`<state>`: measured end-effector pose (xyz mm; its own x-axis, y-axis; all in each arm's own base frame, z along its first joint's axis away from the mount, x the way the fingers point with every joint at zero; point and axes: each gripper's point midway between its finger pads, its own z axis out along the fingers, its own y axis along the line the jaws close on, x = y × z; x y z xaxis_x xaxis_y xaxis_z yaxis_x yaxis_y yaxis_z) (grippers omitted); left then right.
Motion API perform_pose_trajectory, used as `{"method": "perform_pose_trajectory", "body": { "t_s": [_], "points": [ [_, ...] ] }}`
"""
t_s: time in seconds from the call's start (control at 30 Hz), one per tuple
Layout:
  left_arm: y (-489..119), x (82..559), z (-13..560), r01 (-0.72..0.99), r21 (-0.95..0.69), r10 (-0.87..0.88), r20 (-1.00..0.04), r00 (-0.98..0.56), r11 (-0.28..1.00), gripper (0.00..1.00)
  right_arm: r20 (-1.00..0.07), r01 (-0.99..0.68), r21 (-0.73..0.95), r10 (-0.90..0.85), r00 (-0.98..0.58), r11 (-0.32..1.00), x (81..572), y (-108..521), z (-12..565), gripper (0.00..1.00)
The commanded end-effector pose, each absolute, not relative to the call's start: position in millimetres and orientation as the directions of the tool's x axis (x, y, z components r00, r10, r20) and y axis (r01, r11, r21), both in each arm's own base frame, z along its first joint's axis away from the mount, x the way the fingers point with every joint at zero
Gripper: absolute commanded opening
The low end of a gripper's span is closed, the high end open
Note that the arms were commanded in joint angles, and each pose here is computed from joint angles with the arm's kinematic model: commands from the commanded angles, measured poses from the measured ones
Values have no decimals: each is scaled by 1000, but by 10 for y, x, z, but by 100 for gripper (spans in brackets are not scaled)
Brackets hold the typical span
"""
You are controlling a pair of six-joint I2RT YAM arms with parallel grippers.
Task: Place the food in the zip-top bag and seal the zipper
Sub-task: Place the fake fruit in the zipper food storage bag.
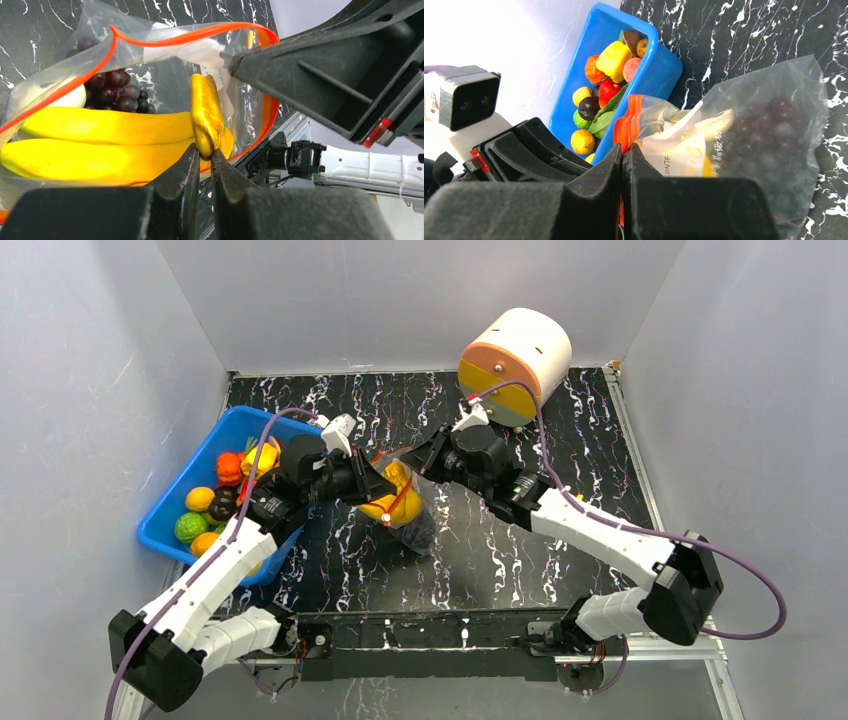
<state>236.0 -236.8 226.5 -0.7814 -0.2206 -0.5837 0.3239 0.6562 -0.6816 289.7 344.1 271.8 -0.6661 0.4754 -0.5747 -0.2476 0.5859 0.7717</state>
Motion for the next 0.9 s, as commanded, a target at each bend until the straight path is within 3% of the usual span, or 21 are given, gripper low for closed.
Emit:
{"method": "perform_pose_trajectory", "body": {
  "t_s": [0.0,0.17,0.33,0.4,0.47,0.53,0.67,0.87],
  "points": [
    [-2301,2180,2377,376,-642,-161,-618,-770,668,0,-611,-339,790,615,-499,510,2957,3225,3456,0],
    [-2356,2319,2296,344,-642,-170,-600,-782,685,0,-645,-498,764,516,-563,411,2737,3499,3667,0],
    [-2442,2466,2194,311,-631,-149,-567,-810,711,0,-647,-549,761,454,-613,345,2574,3614,3700,0],
    [-2459,2486,2210,295,-635,-152,-552,-820,714,13,-650,-537,760,447,-615,366,2586,3597,3650,0],
    [-2472,2446,2282,302,-642,-141,-543,-828,704,38,-653,-504,757,452,-607,417,2635,3534,3577,0],
    [-2447,2391,2413,312,-644,-140,-550,-823,699,48,-691,-492,721,445,-570,489,2710,3433,3527,0],
    [-2240,2291,2651,286,-615,-181,-584,-791,734,60,-712,-485,699,449,-539,525,2751,3335,3581,0],
    [-1732,2179,2574,152,-495,-229,-625,-746,856,65,-701,-470,710,458,-547,525,2710,3275,3499,0]
  ]
}}
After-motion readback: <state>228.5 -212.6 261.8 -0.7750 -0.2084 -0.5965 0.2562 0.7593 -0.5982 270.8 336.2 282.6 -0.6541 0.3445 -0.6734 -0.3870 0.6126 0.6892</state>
